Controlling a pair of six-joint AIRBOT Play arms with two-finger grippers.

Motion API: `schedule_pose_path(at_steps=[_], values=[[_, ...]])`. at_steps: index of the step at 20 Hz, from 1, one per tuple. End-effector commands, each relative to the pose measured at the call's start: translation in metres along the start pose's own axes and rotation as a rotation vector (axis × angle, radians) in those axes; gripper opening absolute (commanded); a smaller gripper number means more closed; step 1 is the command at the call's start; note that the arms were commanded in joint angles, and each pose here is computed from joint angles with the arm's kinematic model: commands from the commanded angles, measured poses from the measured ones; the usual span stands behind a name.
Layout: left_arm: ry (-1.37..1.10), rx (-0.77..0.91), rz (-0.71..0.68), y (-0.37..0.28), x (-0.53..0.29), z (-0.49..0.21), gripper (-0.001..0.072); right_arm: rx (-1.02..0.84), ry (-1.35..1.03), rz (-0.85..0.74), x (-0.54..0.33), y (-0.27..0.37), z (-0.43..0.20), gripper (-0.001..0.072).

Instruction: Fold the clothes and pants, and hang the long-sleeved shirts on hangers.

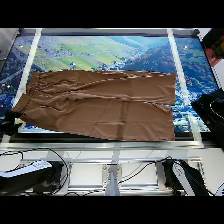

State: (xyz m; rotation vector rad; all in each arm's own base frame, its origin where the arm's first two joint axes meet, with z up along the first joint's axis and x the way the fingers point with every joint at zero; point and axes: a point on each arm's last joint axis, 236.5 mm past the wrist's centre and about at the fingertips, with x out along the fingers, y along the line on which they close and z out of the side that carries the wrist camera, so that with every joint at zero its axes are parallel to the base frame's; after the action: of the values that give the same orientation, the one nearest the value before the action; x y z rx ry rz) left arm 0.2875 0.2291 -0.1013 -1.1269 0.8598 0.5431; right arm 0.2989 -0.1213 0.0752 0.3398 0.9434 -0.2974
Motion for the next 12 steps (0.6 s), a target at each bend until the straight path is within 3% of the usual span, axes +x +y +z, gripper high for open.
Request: schedule_pose_path(at_steps=[1,3,5,8,9,10,12], values=[[-0.068,0.061,-0.011,-0.011,0.014,0.012,0.0598,0.016,-0.015,0.016,0.0,0.004,0.003,0.0012],[-0.096,0.062,-0.012,-0.015,0.015,0.018,0.0595,0.016,-0.011,0.017,0.0,0.004,0.003,0.0012],[-0.09,0.082,-0.016,-0.019,0.017,0.015,0.0467,0.016,-0.01,0.017,0.0,0.004,0.002,0.0012],[-0.087,0.227,-0.015,-0.03,0.023,0.01,0.0464,0.054,0.058,0.043,-0.001,0.01,-0.013,0.0012],[-0.08,0.269,-0.017,-0.033,0.025,0.007,0.0321,0.053,0.099,0.048,-0.002,0.012,-0.023,0.0012],[-0.076,0.296,-0.02,-0.036,0.026,0.005,0.0036,0.052,0.146,0.052,-0.003,0.013,-0.034,0.0012],[-0.077,0.298,-0.028,-0.04,0.026,0.005,0.0044,0.057,0.245,0.065,-0.008,0.017,-0.057,0.0012]])
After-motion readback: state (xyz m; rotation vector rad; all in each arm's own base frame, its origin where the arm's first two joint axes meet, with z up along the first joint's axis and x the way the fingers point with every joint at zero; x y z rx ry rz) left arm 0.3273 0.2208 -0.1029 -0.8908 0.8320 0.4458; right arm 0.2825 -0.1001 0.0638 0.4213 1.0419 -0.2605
